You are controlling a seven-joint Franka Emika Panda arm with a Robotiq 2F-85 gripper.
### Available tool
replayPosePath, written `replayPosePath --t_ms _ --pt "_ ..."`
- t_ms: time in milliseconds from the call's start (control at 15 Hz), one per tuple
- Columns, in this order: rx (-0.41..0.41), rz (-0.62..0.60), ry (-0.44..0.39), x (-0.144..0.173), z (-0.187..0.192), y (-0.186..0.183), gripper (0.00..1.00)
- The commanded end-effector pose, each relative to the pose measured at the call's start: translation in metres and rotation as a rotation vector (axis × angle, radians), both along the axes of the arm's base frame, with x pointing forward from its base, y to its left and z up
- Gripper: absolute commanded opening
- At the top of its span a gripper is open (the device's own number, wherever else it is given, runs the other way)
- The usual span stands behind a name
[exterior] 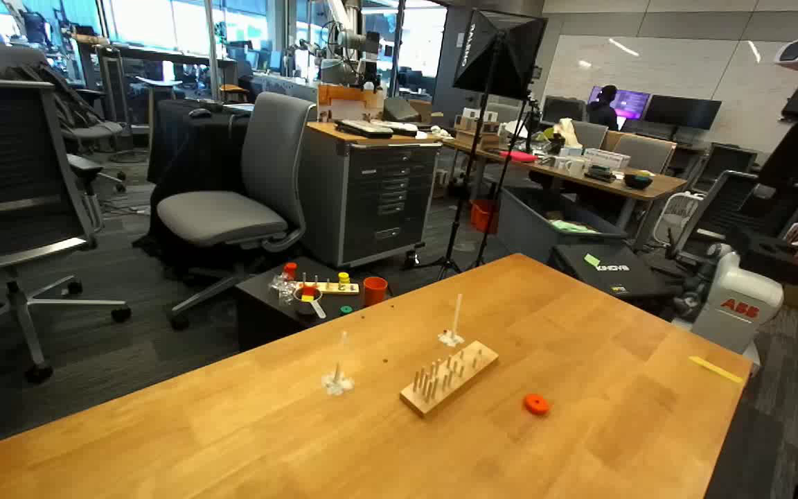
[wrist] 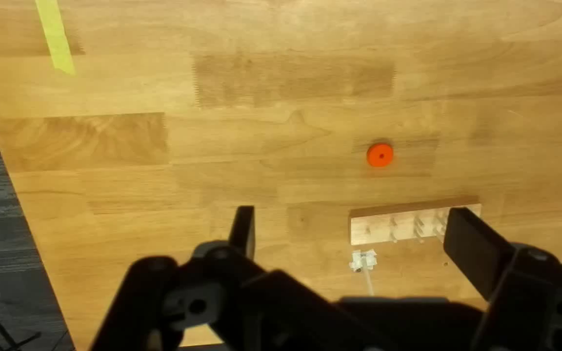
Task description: Pick up the orange object and put on the wood board
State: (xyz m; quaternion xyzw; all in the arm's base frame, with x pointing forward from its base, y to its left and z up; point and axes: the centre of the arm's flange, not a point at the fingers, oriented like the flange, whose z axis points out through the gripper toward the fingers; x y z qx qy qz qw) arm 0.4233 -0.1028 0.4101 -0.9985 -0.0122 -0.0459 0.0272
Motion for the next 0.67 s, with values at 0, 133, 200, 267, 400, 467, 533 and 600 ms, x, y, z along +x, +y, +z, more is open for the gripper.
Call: replayPosePath --t_ms 0,133,200,267,400,467,533,600 --pt "-0.001 0.0 -0.003 0.001 0.001 0.0 1.0" --pt "-0.008 0.017 -0.013 0.015 -0.003 0.008 1.0" --pt "-0.016 0.024 -0.016 0.021 -0.008 0.014 1.0" --pt "-0.029 0.051 -0.009 0.032 -0.018 0.024 1.0" --pt "-0.048 0.087 0.009 0.053 -0.043 0.047 1.0" --pt "-0.054 0.107 0.017 0.064 -0.058 0.059 1.0" --pt "-0.061 0.121 0.031 0.077 -0.075 0.073 1.0" --pt "-0.069 0.133 0.045 0.085 -0.091 0.085 1.0"
